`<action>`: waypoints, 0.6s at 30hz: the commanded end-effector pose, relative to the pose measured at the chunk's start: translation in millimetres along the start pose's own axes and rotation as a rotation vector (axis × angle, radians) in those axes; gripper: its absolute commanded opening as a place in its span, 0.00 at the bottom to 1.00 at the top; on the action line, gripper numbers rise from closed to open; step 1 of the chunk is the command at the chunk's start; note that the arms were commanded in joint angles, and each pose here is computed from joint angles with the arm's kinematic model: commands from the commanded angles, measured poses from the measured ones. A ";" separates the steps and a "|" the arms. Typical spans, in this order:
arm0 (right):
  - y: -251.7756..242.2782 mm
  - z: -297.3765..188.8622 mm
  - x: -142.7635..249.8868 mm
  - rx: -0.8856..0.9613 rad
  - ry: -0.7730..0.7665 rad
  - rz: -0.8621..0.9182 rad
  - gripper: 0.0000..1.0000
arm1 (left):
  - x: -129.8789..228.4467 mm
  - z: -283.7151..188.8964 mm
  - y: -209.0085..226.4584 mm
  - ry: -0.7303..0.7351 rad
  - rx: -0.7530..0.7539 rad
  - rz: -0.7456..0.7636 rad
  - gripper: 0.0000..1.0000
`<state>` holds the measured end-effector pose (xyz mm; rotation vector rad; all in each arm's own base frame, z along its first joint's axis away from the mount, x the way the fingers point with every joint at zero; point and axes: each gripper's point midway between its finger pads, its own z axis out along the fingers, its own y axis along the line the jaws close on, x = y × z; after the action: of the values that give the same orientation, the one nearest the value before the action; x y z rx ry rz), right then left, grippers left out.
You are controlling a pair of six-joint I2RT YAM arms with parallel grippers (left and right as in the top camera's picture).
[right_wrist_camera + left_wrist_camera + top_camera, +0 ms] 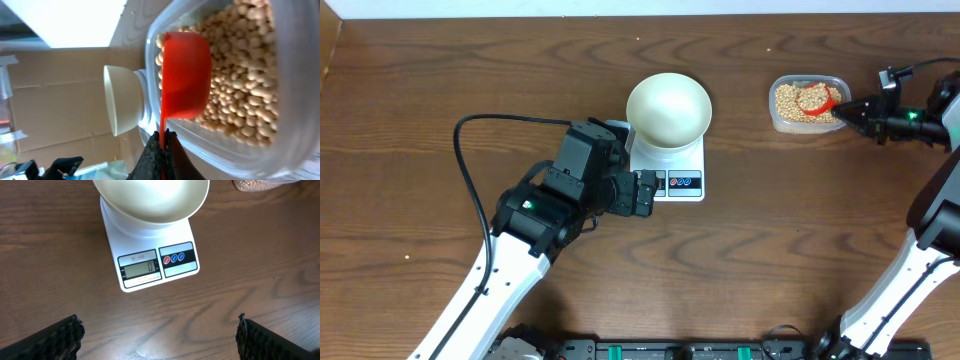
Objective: Scoop item into bowl and weigh 50g on scale
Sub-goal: 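Lift the filled scoop out of the tub with the right gripper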
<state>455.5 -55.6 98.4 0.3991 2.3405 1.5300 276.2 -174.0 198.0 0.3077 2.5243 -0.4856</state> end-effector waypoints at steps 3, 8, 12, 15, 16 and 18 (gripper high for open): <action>16.8 -3.5 -3.2 -0.129 -0.028 -0.013 0.01 | -5.0 -3.2 -1.7 -0.010 0.006 0.008 0.99; 15.0 -8.9 -3.5 -0.130 -0.038 -0.008 0.01 | -5.0 -3.2 -1.9 -0.010 0.007 0.009 0.99; 15.5 -12.1 0.5 -0.136 -0.036 -0.017 0.01 | -5.0 -3.2 -1.7 -0.010 0.006 0.008 0.99; 15.9 -13.7 4.9 -0.137 -0.030 -0.029 0.01 | -4.9 -3.2 -1.8 -0.010 0.007 0.009 0.99; 16.3 -13.7 6.1 -0.138 -0.028 -0.033 0.01 | -5.0 -3.2 -1.9 -0.010 0.007 0.009 0.99; 17.4 -13.8 9.4 -0.140 -0.022 -0.055 0.01 | -5.0 -3.2 -1.9 -0.010 0.007 0.009 0.99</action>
<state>443.0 -58.0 113.6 0.4001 2.2615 1.6286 276.2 -174.0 198.0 0.3077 2.5243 -0.4856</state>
